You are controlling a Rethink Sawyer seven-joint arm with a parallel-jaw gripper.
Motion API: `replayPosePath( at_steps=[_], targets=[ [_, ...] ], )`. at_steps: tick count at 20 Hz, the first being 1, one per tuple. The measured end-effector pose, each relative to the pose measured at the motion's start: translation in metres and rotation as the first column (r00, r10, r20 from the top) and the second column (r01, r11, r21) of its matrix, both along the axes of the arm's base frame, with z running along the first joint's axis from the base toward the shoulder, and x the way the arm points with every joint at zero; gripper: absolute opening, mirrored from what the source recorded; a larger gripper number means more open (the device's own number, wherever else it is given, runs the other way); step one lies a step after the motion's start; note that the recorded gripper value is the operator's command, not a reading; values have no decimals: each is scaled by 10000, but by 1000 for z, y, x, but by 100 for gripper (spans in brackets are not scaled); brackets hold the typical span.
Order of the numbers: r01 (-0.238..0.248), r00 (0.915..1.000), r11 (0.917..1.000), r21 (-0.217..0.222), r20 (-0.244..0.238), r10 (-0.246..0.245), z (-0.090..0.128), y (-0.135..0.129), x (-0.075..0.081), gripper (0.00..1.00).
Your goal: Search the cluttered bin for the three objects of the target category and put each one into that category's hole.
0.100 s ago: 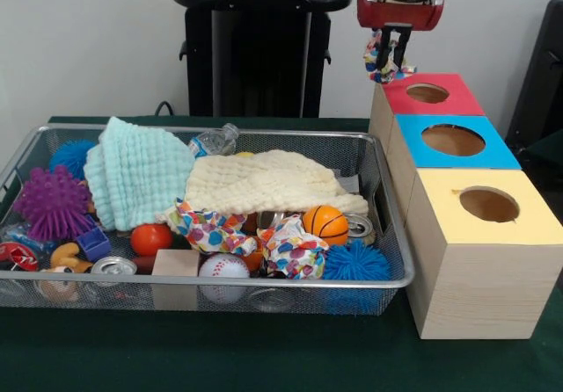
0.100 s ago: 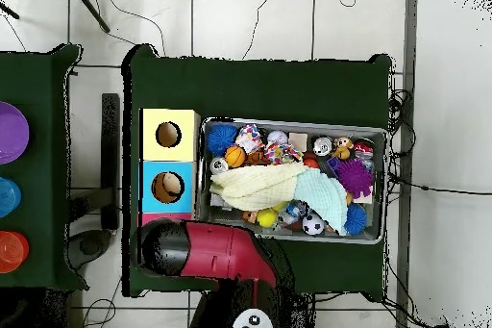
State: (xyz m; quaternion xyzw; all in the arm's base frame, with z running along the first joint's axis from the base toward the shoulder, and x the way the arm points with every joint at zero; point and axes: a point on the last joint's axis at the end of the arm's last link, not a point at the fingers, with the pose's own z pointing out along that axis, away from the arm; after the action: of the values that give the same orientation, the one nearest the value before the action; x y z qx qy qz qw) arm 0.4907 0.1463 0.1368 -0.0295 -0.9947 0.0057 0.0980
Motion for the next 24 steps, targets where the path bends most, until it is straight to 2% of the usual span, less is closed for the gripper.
replayPosePath(
  at_steps=[6,12,19,24],
  targets=[
    [346,9994,9993,-111,-82,-347,7,10,5,0],
    [769,9969,9970,-27,-166,-770,11,32,17,0],
    [1507,9886,9885,93,-41,-1507,11,51,32,0],
    [1913,9815,9814,133,-49,-1913,8,55,40,0]
  ],
)
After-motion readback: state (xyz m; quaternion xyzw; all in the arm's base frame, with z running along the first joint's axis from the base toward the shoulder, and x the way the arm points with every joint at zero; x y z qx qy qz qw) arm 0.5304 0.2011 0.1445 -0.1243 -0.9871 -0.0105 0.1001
